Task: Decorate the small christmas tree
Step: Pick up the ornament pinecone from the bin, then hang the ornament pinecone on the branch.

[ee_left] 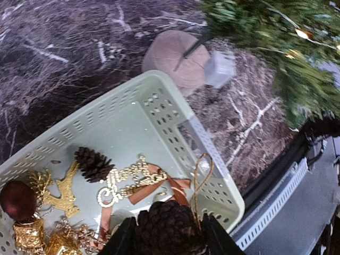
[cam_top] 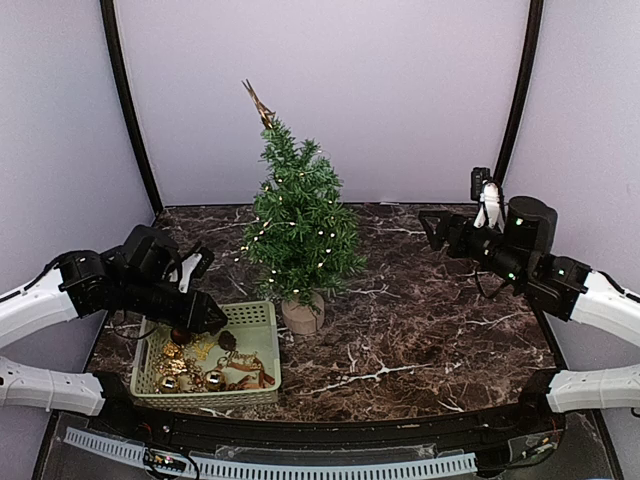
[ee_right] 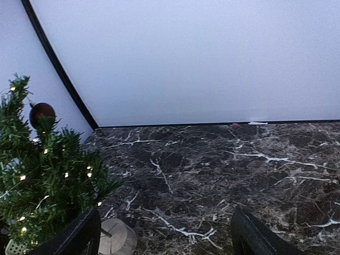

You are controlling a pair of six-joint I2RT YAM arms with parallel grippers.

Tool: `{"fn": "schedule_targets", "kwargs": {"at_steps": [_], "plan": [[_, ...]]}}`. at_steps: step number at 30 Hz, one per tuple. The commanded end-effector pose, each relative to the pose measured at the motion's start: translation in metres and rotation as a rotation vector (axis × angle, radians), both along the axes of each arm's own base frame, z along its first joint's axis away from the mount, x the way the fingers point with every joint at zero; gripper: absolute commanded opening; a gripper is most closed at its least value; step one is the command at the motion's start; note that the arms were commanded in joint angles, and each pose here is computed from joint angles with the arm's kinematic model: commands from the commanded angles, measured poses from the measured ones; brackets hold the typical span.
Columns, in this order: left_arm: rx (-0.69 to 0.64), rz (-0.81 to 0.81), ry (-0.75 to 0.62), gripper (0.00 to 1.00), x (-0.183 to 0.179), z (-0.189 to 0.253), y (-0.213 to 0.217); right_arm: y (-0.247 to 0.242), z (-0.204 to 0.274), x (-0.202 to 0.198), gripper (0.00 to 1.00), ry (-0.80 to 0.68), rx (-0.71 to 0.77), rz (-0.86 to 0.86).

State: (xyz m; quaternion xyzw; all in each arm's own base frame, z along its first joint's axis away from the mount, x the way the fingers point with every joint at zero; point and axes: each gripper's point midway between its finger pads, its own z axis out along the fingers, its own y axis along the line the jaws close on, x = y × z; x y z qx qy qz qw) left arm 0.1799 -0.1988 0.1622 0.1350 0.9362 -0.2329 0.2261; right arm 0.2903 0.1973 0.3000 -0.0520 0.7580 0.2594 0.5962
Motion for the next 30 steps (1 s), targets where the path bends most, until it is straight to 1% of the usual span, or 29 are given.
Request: {"fn": "schedule_targets", "kwargs": {"at_steps": [1, 5, 10, 12, 13, 14, 16, 20, 26, 28, 30], "plan": [[-0.173, -0.235, -0.001, 0.41, -0.035, 0.028, -0.027, 0.025, 0.032, -0.025, 0.85, -0.068, 0.060, 0.211], [-0.227, -0.319, -0.016, 0.41, -0.054, 0.044, -0.038, 0.045, 0.033, -0.053, 0.83, -0.040, 0.105, 0.401], [-0.241, -0.381, -0.002, 0.41, -0.069, 0.055, -0.056, 0.059, 0.034, -0.085, 0.83, -0.008, 0.171, 0.543], [-0.280, -0.385, 0.002, 0.41, -0.072, 0.063, -0.066, 0.063, 0.036, -0.095, 0.83, -0.007, 0.193, 0.568], [-0.315, -0.387, -0.017, 0.41, -0.070, 0.070, -0.072, 0.065, 0.036, -0.099, 0.83, -0.002, 0.204, 0.575], [-0.336, -0.362, -0.008, 0.41, -0.068, 0.073, -0.075, 0.067, 0.035, -0.102, 0.83, 0.004, 0.216, 0.582], [-0.420, -0.346, -0.032, 0.40, -0.062, 0.087, -0.087, 0.077, 0.033, -0.112, 0.82, 0.017, 0.243, 0.619], [-0.490, -0.364, -0.032, 0.41, -0.062, 0.096, -0.099, 0.099, 0.025, -0.132, 0.81, 0.034, 0.280, 0.676], [-0.558, -0.468, -0.005, 0.42, -0.075, 0.104, -0.113, 0.141, 0.025, -0.156, 0.74, 0.009, 0.313, 0.718], [-0.549, -0.453, -0.004, 0.42, -0.072, 0.102, -0.114, 0.152, 0.024, -0.156, 0.69, 0.010, 0.328, 0.702], [-0.488, -0.387, -0.013, 0.42, -0.061, 0.092, -0.109, 0.166, 0.018, -0.152, 0.64, 0.027, 0.329, 0.675]]}}
